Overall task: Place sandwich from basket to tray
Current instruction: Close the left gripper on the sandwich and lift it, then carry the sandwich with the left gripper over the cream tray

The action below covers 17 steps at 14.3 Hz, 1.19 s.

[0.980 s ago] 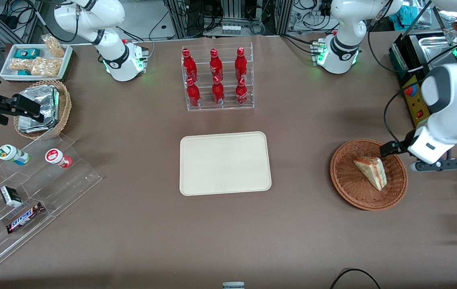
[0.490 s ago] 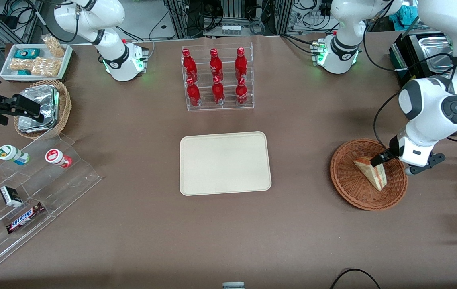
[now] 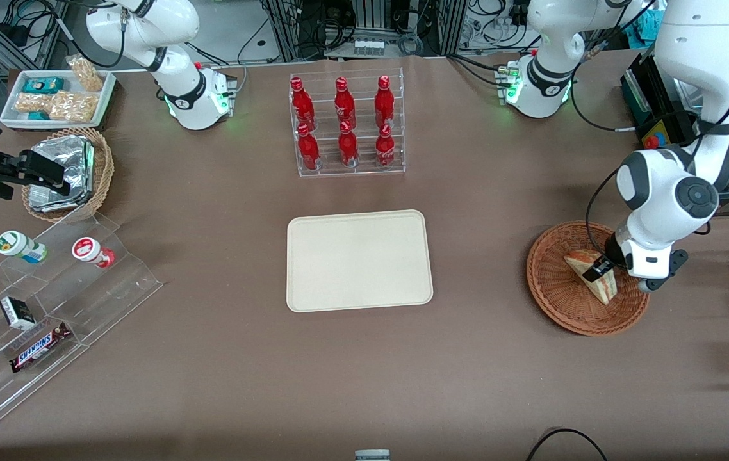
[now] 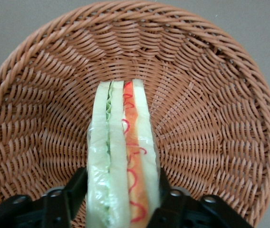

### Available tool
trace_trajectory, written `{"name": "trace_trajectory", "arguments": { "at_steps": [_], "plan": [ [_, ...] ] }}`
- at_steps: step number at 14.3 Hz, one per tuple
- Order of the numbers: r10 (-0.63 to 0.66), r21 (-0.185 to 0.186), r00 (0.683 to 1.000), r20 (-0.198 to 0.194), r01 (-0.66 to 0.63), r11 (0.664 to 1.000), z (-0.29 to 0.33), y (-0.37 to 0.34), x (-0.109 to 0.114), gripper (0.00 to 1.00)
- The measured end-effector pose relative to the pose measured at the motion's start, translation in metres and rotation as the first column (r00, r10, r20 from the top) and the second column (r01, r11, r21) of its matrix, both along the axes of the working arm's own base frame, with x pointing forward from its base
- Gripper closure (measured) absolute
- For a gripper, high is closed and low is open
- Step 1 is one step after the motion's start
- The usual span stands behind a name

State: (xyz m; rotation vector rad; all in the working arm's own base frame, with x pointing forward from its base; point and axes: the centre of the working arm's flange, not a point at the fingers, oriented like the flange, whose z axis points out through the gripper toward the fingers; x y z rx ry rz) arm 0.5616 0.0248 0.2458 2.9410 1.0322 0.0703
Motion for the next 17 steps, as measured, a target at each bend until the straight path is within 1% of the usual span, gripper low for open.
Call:
{"name": "trace_trajectory", "arguments": {
  "at_steps": [1, 2, 3, 5, 6, 7, 8, 9, 10, 12, 13, 14, 15, 17],
  "plan": [
    [-0.001, 0.0, 1.0, 0.0, 0.001, 1.0, 0.002, 0.0, 0.001, 0.49],
    [-0.005, 0.0, 1.0, -0.008, 0.005, 1.0, 0.006, -0.002, 0.002, 0.58],
    [-0.015, 0.0, 1.0, -0.026, 0.015, 1.0, 0.013, -0.005, 0.003, 0.67],
    [-0.085, 0.0, 0.994, -0.072, 0.085, 0.996, 0.039, -0.024, 0.007, 0.81],
    [-0.155, -0.002, 0.984, -0.091, 0.155, 0.988, 0.056, -0.037, 0.01, 0.81],
    [-0.25, -0.007, 0.963, -0.103, 0.25, 0.968, 0.073, -0.052, 0.014, 0.82],
    [-0.353, -0.013, 0.929, -0.11, 0.354, 0.935, 0.088, -0.071, 0.018, 0.85],
    [-0.434, -0.019, 0.894, -0.11, 0.435, 0.9, 0.098, -0.091, 0.021, 0.85],
    [-0.486, -0.022, 0.867, -0.108, 0.487, 0.873, 0.101, -0.114, 0.021, 0.85],
    [-0.557, -0.028, 0.823, -0.112, 0.558, 0.83, 0.095, -0.174, 0.015, 0.85],
    [-0.577, -0.03, 0.808, -0.118, 0.578, 0.815, 0.087, -0.209, 0.011, 0.85],
    [-0.588, -0.031, 0.799, -0.123, 0.589, 0.807, 0.079, -0.245, 0.006, 0.85],
    [-0.59, -0.03, 0.798, -0.122, 0.591, 0.806, 0.072, -0.282, 0.003, 0.85],
    [-0.574, -0.027, 0.811, -0.113, 0.575, 0.818, 0.058, -0.352, -0.003, 0.85]
  ]
}}
